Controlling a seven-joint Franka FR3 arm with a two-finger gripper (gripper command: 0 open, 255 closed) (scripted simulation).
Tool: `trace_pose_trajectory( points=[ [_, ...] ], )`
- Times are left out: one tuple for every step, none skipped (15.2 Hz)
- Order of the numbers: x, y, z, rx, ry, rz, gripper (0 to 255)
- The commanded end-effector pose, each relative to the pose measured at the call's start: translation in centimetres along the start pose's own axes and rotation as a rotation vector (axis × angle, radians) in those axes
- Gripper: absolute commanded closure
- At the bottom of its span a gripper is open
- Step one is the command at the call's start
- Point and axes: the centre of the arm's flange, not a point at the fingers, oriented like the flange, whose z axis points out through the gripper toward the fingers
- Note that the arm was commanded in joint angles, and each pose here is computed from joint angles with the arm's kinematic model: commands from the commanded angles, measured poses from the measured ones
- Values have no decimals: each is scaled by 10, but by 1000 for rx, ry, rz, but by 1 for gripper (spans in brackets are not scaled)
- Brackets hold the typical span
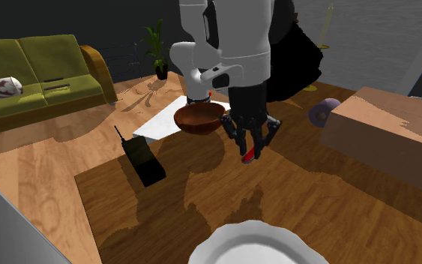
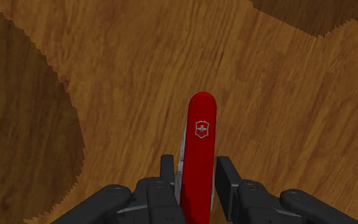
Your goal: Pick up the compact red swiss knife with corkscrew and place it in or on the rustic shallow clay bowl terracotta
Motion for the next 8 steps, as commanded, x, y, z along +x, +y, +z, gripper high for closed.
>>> trace_pose_trajectory(
  points=[
    [0, -1, -10, 0, 0, 0, 255],
    [0, -2, -15, 0, 0, 0, 255],
    [0, -3, -20, 0, 0, 0, 255],
    [0, -4, -26, 0, 0, 0, 255],
    [0, -5, -31, 0, 0, 0, 255],
    [0, -6, -36, 0, 0, 0, 255],
    [0, -7, -41, 0, 0, 0, 255],
    [0, -8, -46, 0, 0, 0, 255]
  ],
)
